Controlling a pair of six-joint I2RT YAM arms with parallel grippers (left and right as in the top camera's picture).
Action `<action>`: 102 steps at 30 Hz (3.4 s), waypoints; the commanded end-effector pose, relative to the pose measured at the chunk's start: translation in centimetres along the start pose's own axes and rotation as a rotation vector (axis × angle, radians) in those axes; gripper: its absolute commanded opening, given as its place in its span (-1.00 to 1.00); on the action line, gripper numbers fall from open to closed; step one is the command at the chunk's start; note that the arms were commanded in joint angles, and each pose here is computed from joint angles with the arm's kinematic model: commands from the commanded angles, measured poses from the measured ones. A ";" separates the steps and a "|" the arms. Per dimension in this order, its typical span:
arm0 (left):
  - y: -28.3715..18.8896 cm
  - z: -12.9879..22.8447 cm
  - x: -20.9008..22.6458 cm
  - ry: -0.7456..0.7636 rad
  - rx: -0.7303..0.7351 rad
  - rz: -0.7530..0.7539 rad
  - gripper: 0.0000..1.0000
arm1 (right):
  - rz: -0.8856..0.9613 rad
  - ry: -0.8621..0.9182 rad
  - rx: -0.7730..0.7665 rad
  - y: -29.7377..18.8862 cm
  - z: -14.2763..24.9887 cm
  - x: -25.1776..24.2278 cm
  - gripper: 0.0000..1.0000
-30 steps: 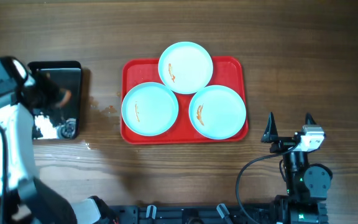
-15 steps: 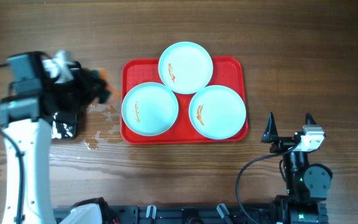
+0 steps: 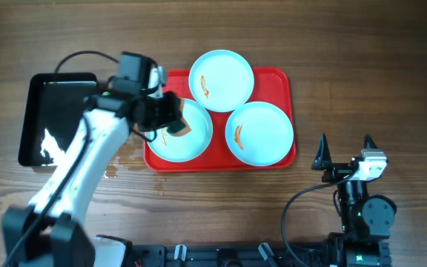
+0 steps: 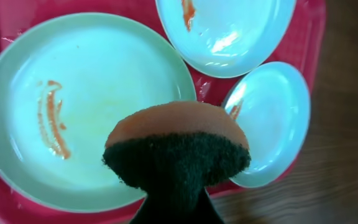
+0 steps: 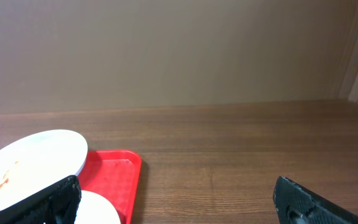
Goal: Clean dirty plates on tray and stack at the side
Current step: 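Carry the sponge over the left plate on the red tray, then reach the right gripper to the left plate and grip its rim, then scrub the left plate with the sponge while the right gripper holds it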
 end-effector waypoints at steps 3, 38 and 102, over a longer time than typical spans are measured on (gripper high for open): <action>4.8 0.4 0.8 -0.007 0.089 -0.054 -0.92 | -0.126 0.182 0.022 -0.1 0.0 1.5 0.99; 5.7 0.4 3.9 -0.113 0.123 -0.116 -0.92 | -0.252 0.338 1.133 10.7 -7.6 15.9 1.00; 6.2 1.9 5.5 -0.172 0.146 -0.215 -0.92 | 0.030 0.139 1.461 14.9 19.4 22.9 -0.62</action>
Point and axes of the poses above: each gripper's point midway between its finger pads, its own y axis out along the fingers, its own x axis along the line the jaws close on, z = x × y, the point moved 5 cm from there along -y, back along the fingers, and after that the axes turned 11 degrees about y, right-handed, at the moved point
